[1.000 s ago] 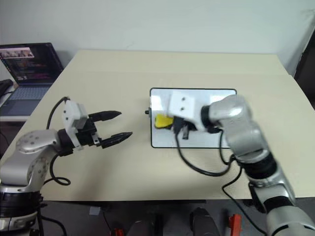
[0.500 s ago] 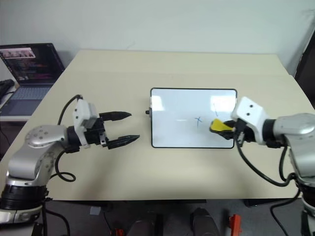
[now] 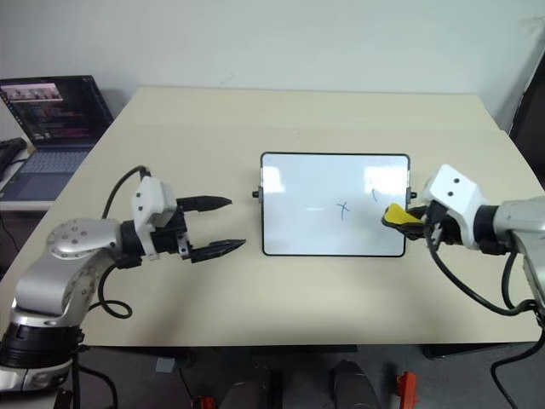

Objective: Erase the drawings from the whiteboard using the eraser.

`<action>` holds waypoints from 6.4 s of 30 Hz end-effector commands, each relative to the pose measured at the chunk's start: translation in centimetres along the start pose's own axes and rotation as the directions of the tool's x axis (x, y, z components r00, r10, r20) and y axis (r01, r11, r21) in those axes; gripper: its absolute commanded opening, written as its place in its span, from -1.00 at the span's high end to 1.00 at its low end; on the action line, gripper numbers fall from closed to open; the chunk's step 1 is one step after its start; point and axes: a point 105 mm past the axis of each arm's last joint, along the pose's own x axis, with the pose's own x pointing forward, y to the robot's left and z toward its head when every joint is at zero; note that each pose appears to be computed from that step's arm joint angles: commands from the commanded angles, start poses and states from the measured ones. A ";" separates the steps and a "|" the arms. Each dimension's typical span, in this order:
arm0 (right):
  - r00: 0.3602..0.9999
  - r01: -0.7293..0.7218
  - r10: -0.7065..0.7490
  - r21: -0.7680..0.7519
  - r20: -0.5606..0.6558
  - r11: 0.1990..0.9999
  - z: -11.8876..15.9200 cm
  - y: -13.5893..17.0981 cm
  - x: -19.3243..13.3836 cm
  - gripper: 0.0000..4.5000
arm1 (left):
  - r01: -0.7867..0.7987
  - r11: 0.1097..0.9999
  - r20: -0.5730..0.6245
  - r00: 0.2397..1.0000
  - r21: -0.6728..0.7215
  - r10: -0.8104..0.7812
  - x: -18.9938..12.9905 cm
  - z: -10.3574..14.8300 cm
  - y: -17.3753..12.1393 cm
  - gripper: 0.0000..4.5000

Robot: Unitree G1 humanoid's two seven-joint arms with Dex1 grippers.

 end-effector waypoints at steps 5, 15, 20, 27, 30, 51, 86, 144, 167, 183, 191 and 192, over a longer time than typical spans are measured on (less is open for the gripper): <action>0.999 0.040 -0.039 -0.046 0.033 0.998 1.1 -0.8 -0.9 0.62 | -0.014 0.999 0.037 0.999 0.041 0.013 -0.3 1.4 0.2 -1.00; 0.998 0.048 -0.047 -0.034 0.033 0.998 1.1 -0.4 -0.9 0.62 | -0.002 0.999 0.040 0.999 0.048 0.000 0.0 1.4 0.4 -1.00; 0.997 0.042 -0.039 -0.045 0.061 0.998 1.7 -0.3 -0.6 0.62 | 0.004 0.998 0.047 0.999 0.055 -0.007 0.2 1.7 0.4 -1.00; 0.985 -0.001 0.020 -0.111 0.171 0.994 4.9 0.6 2.0 0.62 | -0.002 0.997 0.061 0.998 0.073 -0.002 0.2 2.3 0.4 -1.00; 0.973 0.015 0.019 -0.143 0.229 0.990 6.7 0.5 3.4 0.62 | -0.004 0.998 0.059 0.998 0.070 0.000 0.2 2.2 0.4 -1.00; 0.991 0.133 -0.110 -0.471 0.077 0.872 8.8 -2.4 11.0 0.62 | -0.038 0.999 0.029 0.999 0.028 0.037 -0.3 1.0 -0.8 -1.00; 0.926 -0.176 0.235 -0.214 0.295 0.961 10.2 4.5 6.5 0.63 | -0.038 0.999 0.041 0.999 0.033 0.037 -0.1 1.4 -0.2 -1.00; 0.986 0.163 -0.138 -0.371 0.094 0.914 5.5 -6.1 5.3 0.63 | -0.020 0.998 0.046 0.999 0.056 0.017 0.5 1.9 0.5 -1.00; 0.974 -0.165 0.087 -0.395 -0.209 0.904 -1.7 -1.4 12.0 0.63 | -0.048 0.998 0.041 0.998 0.048 0.047 0.0 1.6 0.2 -1.00; 0.970 -0.086 0.126 -0.192 0.208 0.978 5.3 0.2 6.9 0.63 | -0.024 0.999 0.068 0.997 0.043 0.021 0.3 1.9 0.3 -1.00; 0.870 0.180 -0.304 0.324 0.388 0.929 2.7 -6.6 -3.7 0.63 | 0.052 0.998 0.088 0.995 0.034 -0.055 1.6 2.3 -0.2 -1.00; 0.884 0.239 -0.353 0.352 0.308 0.905 0.6 -7.0 -4.2 0.63 | 0.065 0.997 0.089 0.994 0.031 -0.067 1.8 2.2 -0.4 -1.00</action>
